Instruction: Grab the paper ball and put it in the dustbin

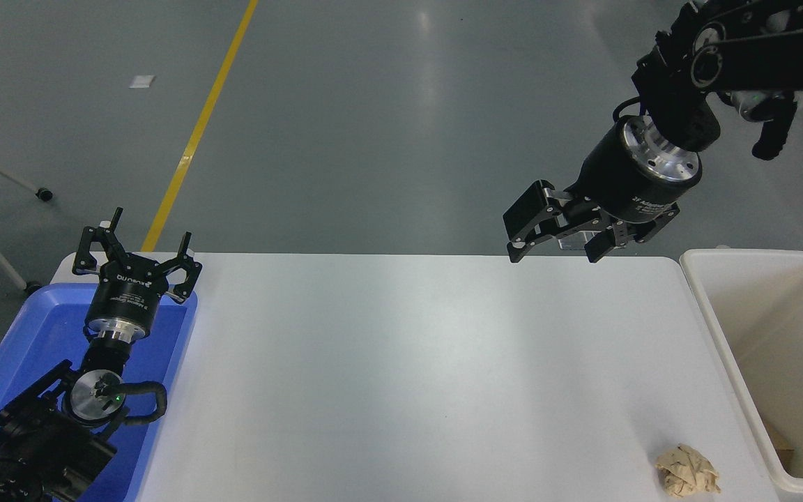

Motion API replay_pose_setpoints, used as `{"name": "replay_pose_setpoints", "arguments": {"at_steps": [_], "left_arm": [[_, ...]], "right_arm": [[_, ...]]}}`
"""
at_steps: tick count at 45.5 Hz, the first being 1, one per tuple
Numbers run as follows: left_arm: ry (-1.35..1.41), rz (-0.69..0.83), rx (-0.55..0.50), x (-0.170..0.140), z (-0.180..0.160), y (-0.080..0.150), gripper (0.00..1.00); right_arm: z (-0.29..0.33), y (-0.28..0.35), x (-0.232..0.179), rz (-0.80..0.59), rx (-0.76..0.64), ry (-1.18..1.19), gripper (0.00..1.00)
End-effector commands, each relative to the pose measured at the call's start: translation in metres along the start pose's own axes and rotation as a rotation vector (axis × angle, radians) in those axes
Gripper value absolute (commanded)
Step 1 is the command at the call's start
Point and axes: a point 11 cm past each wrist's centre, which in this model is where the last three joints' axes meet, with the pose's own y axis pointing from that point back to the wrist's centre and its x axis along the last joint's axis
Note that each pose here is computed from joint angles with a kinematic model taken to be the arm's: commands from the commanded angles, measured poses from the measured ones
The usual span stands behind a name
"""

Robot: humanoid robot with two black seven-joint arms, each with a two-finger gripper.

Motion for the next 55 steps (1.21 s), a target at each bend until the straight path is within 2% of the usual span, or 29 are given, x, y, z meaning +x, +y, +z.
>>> {"name": "replay_pose_setpoints", "arguments": {"at_steps": [1,21,30,39,44,48,55], "left_arm": [[0.016,-0.003,-0.014,-0.001,0.001,-0.001,1.00],[0.006,0.003,-0.007,0.001,0.001,0.000,1.00],[0.006,0.002,-0.007,0.000,0.001,0.000,1.00],[0.006,0.002,-0.007,0.000,0.001,0.000,1.00],[0.006,0.003,-0.007,0.001,0.001,0.000,1.00],[0.006,0.002,-0.007,0.000,0.001,0.000,1.00],[0.006,0.002,-0.007,0.000,0.001,0.000,1.00]], "right_arm": [[0.008,-0.003,-0.001,-0.009,-0.016,-0.011,1.00],[0.030,-0.045,-0.019,-0.117,-0.009,-0.067,1.00],[0.085,-0.065,-0.043,-0.179,-0.036,-0.117,1.00],[0.157,-0.085,-0.088,-0.228,-0.020,-0.226,1.00],[0.187,-0.110,-0.127,-0.272,0.029,-0.296,1.00],[0.212,-0.128,-0.154,-0.289,0.016,-0.301,1.00],[0.239,-0.164,-0.182,-0.236,-0.016,-0.301,1.00]]}}
